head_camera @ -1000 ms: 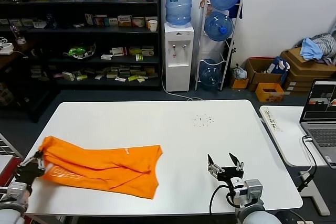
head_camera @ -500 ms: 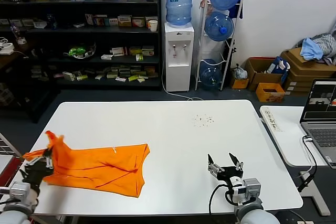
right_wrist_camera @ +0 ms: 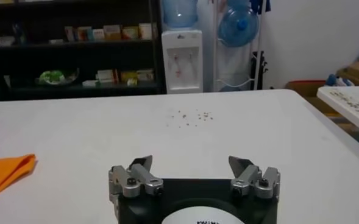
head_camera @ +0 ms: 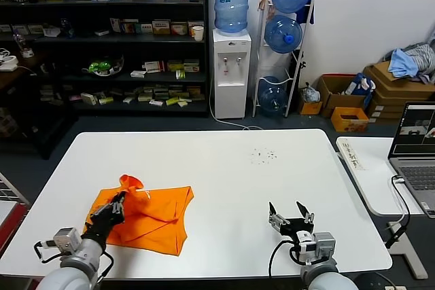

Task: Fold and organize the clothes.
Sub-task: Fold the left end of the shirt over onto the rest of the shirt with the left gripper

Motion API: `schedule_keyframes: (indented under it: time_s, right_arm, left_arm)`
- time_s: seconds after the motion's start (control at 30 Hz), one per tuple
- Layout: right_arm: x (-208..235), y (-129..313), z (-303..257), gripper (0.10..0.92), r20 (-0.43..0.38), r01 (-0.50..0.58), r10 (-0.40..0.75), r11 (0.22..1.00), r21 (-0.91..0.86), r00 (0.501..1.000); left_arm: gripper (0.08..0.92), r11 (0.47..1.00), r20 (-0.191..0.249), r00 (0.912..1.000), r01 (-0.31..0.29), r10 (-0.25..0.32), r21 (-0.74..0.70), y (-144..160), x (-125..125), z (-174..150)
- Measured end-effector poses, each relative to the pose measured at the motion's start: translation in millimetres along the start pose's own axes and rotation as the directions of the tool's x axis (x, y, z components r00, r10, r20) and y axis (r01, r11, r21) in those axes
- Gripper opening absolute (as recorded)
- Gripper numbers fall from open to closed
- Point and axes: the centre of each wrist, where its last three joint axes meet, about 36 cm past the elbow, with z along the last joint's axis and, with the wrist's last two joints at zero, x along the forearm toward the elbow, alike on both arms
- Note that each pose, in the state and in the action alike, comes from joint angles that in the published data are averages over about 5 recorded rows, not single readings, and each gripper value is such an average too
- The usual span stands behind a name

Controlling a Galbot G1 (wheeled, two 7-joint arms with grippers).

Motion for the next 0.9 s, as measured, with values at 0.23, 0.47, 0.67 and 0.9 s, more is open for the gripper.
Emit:
schedule_keyframes:
  time_s: [0.23, 0.47, 0.67, 0.9]
  right_arm:
    - [-1.8, 2.4, 0.7, 0.823, -0.002, -0.001, 0.001, 1.000, -0.008, 1.000]
    - [-3.9, 2.5, 1.0, 0.823, -0.003, -0.003, 0.003, 1.000, -0.010, 1.000]
    - [-5.6, 4.3, 1.1, 0.823, -0.004, 0.000, 0.000, 1.000, -0.014, 1.000]
    - [-7.5, 6.2, 1.9, 0.823, -0.006, 0.003, -0.003, 1.000, -0.017, 1.000]
  left_arm:
    - [0.101, 0.996, -0.013, 0.9988, -0.047, 0.048, 0.075, -25.8, -6.6, 6.7]
    - [0.101, 0.992, -0.034, 0.9970, -0.066, 0.070, 0.105, -42.2, -7.6, 17.1]
    - [0.176, 0.988, -0.040, 0.9948, -0.088, 0.094, 0.124, -50.9, -7.2, 21.6]
    - [0.374, 0.983, -0.042, 0.9923, -0.109, 0.117, 0.147, -57.2, -2.7, 19.4]
